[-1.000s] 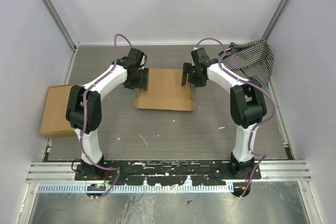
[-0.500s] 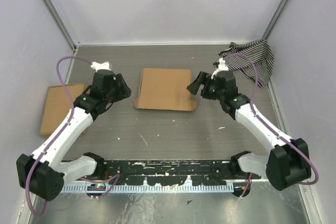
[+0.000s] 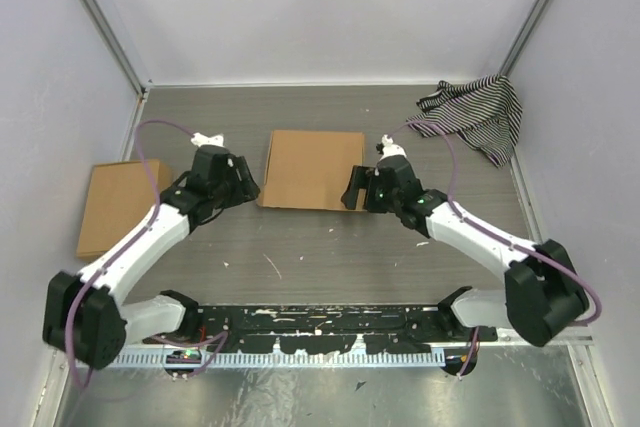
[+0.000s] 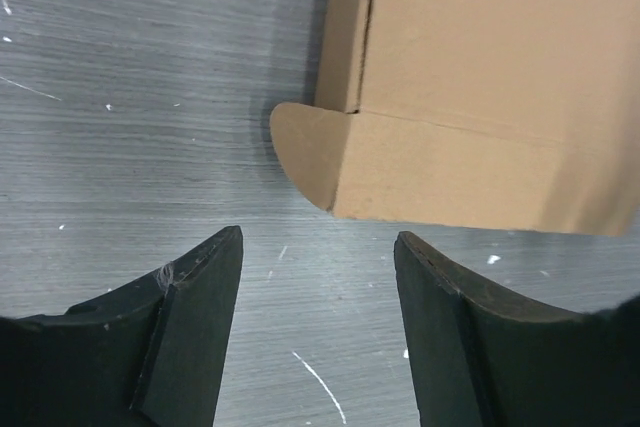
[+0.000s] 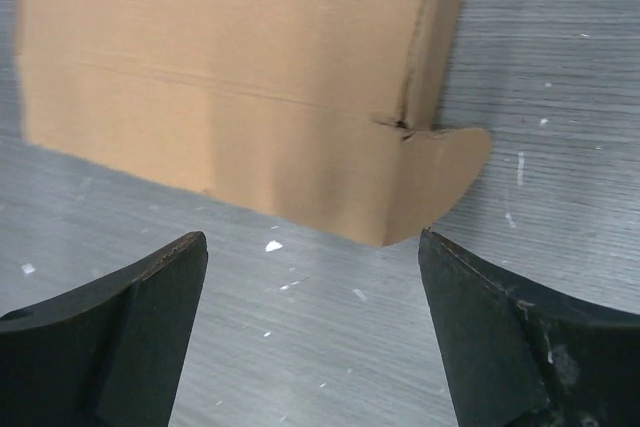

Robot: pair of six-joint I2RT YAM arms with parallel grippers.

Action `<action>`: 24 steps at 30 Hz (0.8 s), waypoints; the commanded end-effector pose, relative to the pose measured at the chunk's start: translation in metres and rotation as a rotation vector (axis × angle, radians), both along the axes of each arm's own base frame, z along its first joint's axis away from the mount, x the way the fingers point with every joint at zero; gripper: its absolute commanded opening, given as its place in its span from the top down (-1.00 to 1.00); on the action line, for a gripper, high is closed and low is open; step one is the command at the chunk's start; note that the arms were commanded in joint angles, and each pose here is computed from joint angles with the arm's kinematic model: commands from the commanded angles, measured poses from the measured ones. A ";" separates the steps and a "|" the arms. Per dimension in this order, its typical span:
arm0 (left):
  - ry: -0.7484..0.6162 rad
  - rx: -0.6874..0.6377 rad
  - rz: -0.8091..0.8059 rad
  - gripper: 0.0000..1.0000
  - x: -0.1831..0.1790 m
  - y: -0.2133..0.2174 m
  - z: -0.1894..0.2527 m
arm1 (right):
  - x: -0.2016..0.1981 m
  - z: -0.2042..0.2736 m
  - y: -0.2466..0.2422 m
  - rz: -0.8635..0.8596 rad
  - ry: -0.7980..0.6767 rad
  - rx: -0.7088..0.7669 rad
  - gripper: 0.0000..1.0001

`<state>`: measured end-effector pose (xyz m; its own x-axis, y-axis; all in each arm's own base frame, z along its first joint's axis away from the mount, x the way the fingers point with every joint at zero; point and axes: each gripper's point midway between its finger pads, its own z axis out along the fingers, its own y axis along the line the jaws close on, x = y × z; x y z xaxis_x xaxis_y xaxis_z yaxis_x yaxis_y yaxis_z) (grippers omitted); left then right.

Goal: Fold the paper box

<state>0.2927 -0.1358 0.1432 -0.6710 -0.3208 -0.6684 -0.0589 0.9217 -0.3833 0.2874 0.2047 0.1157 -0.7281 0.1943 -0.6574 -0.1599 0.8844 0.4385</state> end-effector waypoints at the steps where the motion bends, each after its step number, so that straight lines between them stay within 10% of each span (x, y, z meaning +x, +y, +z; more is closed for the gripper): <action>1: 0.088 0.090 -0.034 -0.36 0.013 -0.005 -0.021 | 0.020 -0.016 -0.012 -0.064 -0.015 -0.145 -0.80; 24: 0.153 0.194 -0.090 -0.41 0.038 -0.026 -0.065 | 0.022 -0.030 0.006 0.014 -0.007 -0.150 -0.63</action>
<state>0.3144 -0.1508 0.0646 -0.8193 -0.1306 -0.5582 -0.0491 0.9861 -0.1586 0.2924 0.1938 0.0610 -0.7749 0.0691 -0.6283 -0.1250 0.9576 0.2595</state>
